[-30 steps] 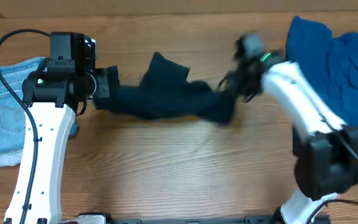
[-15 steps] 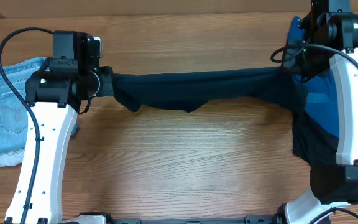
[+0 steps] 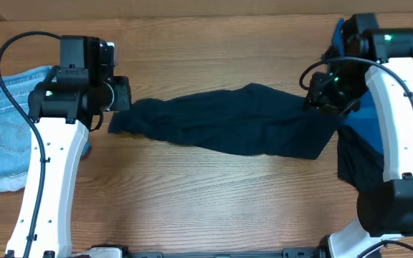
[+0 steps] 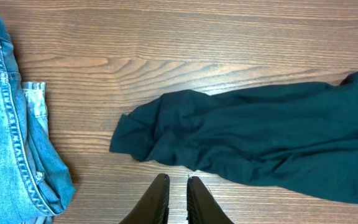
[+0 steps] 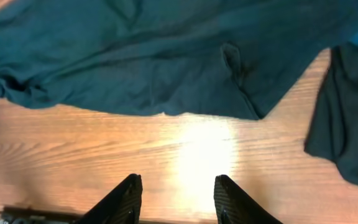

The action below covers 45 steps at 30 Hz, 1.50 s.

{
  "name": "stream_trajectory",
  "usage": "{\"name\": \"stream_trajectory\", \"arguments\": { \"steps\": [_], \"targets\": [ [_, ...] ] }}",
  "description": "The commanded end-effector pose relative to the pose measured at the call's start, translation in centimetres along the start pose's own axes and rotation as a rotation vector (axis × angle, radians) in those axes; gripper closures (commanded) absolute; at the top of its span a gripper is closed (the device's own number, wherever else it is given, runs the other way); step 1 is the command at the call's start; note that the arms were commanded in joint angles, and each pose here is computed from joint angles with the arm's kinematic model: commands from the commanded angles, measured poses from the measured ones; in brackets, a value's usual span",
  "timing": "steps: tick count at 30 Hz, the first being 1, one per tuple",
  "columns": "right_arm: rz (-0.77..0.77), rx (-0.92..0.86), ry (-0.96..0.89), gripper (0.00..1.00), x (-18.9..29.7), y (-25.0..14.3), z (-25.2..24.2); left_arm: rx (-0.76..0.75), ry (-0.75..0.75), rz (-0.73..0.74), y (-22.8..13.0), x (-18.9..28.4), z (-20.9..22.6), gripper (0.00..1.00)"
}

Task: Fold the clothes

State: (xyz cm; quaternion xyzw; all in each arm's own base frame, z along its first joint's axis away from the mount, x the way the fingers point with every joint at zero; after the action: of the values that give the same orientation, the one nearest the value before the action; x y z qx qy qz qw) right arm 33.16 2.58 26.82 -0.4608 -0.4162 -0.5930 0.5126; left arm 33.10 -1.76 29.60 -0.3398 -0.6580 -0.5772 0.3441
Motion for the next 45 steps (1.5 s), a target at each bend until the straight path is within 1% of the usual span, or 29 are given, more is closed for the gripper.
{"name": "stream_trajectory", "arguments": {
  "steps": [1, 4, 6, 9, 12, 17, 21, 23, 24, 25, 26, 28, 30, 31, 33, 34, 36, 39, 42, 44, 45],
  "targets": [
    [-0.07, 0.039, 0.006, 0.58, -0.9, 1.0, 0.1, -0.011, 0.01, -0.003, 0.1, -0.1, 0.3, 0.85],
    [-0.128, 0.051, 0.011, 0.57, -3.1, 2.5, -0.3, -0.011, 0.01, -0.003, 0.1, -0.1, 0.3, 0.85],
    [-0.139, 0.05, -0.023, 0.58, -5.3, 3.1, -1.1, -0.011, 0.01, -0.003, 0.1, -0.1, 0.3, 0.84],
    [-0.134, 0.045, -0.07, 0.58, -9.4, 3.0, -2.5, -0.011, 0.01, -0.003, 0.1, -0.1, 0.3, 0.84],
    [-0.112, 0.04, -0.078, 0.57, -12.3, 2.2, -3.4, -0.01, 0.009, -0.003, 0.1, -0.1, 0.2, 0.83],
    [-0.081, 0.034, -0.079, 0.57, -14.4, 1.2, -3.9, -0.011, 0.009, -0.003, 0.1, -0.1, 0.2, 0.83],
    [-0.092, 0.037, -0.069, 0.57, -15.1, 1.7, -3.9, -0.011, 0.01, -0.002, 0.1, -0.1, 0.3, 0.83],
    [-0.07, 0.034, -0.051, 0.58, -16.1, 1.8, -3.9, -0.01, 0.011, 0.004, 0.0, -0.1, 0.3, 0.83],
    [-0.063, 0.034, -0.033, 0.62, -16.4, 1.9, -3.8, -0.01, 0.01, 0.004, 0.0, -0.1, 0.3, 0.83],
    [-0.057, 0.034, -0.02, 0.79, -16.8, 2.0, -3.7, -0.01, 0.01, 0.003, 0.0, -0.1, 0.3, 0.83],
    [-0.055, 0.033, -0.011, 0.96, -16.9, 2.0, -3.7, -0.01, 0.011, 0.004, 0.0, -0.1, 0.3, 0.82],
    [-0.057, 0.036, 0.033, 0.96, -16.6, 2.1, -3.2, -0.011, 0.011, 0.005, 0.0, -0.1, 0.3, 0.82],
    [-0.056, 0.027, 0.057, 0.96, -14.8, 2.2, -2.5, -0.011, 0.011, 0.005, 0.0, -0.1, 0.3, 0.82],
    [-0.051, 0.034, 0.078, 0.96, -12.9, 2.0, -1.8, -0.011, 0.011, 0.005, 0.0, -0.1, 0.3, 0.81],
    [0.022, 0.082, 0.113, 0.96, -9.0, -0.6, -0.5, -0.011, 0.011, 0.005, 0.0, -0.1, 0.3, 0.79],
    [0.072, 0.08, 0.107, 0.96, -7.6, -2.5, -0.3, -0.011, 0.011, 0.003, 0.0, -0.1, 0.3, 0.78],
    [0.141, 0.088, 0.098, 0.96, -6.1, -4.9, -0.3, -0.011, 0.014, 0.0, 0.1, -0.2, 0.3, 0.76],
    [0.215, 0.08, 0.09, 0.95, -5.5, -6.6, -0.4, -0.011, 0.014, -0.003, 0.1, -0.2, 0.3, 0.73],
    [0.267, 0.064, 0.085, 0.89, -5.6, -7.5, -0.6, -0.01, 0.015, 0.013, -0.1, -0.3, 0.3, 0.69],
    [0.268, 0.064, 0.085, 0.89, -5.7, -7.5, -0.6, -0.009, 0.018, 0.039, -0.4, -0.7, 0.4, 0.65],
    [0.268, 0.064, 0.085, 0.89, -5.7, -7.5, -0.6, -0.009, 0.022, 0.065, -0.6, -1.4, 0.4, 0.65]
  ]
}}
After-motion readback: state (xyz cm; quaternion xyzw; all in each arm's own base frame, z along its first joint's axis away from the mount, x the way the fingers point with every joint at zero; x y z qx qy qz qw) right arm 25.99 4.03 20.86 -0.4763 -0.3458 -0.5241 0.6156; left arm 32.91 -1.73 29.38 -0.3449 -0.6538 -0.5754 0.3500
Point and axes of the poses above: each gripper's point midway between its finger pads, its own x axis back along the fingers, its own z axis along the line the jaws close on, y = z × x, the point moved 7 cm from there along x, back along the fingers, and after that the axes turned 1 degree about x, right-handed, at the moved point
